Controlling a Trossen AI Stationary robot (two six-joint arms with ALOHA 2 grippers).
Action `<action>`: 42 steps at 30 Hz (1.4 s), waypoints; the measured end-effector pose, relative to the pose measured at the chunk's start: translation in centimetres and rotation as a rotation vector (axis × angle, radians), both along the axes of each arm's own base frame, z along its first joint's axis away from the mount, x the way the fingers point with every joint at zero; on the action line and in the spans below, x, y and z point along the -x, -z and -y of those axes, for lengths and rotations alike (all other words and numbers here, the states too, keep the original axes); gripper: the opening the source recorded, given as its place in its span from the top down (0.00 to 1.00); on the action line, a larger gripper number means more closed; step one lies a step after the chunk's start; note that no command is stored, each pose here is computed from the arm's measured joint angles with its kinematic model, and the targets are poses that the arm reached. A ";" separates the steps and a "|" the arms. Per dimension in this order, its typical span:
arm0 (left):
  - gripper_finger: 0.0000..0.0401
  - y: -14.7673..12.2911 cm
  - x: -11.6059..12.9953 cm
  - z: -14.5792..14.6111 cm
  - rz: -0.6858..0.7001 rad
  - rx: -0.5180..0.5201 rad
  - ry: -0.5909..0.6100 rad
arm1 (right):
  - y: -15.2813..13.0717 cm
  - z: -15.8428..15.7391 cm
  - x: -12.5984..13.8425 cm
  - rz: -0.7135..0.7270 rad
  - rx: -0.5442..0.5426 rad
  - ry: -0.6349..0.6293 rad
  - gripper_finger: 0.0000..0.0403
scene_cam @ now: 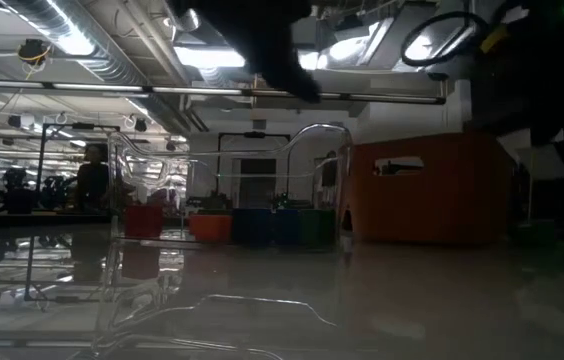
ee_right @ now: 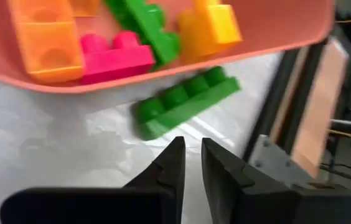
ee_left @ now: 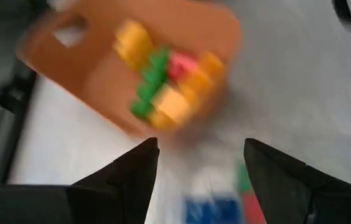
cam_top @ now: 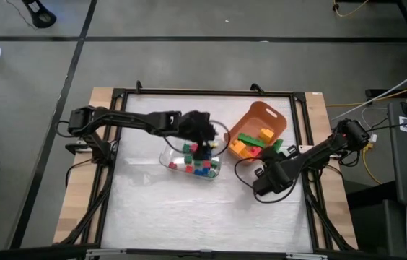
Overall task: Sort blocks by size
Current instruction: Adjust the bins
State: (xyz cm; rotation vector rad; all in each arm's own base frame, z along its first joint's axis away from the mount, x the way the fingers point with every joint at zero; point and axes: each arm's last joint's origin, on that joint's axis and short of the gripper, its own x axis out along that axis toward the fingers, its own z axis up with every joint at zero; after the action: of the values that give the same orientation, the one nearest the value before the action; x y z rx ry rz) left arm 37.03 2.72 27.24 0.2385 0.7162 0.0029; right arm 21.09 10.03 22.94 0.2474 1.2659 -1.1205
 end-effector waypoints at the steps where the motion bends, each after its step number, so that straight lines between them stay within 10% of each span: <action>1: 0.44 -0.2 -0.3 -0.6 0.046 -0.004 -0.016 | -0.1 0.0 0.2 -0.008 0.014 0.013 0.87; 18: 0.44 8.0 -3.8 -9.9 0.048 -0.070 -0.247 | 1.4 0.8 0.8 0.023 0.147 0.005 0.87; 32: 0.44 8.0 -5.4 -3.9 0.059 -0.202 0.149 | 2.0 4.1 -0.6 0.038 0.260 -0.013 0.87; 42: 0.44 7.4 -5.4 -2.3 0.041 -0.326 0.191 | 2.0 5.0 -1.2 -0.006 0.252 -0.073 0.87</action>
State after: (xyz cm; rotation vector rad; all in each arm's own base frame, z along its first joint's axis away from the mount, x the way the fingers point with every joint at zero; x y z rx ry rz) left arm 42.40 5.01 19.84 0.6167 0.6477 -0.0574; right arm 22.28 5.03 20.91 0.0087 1.1174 -1.2048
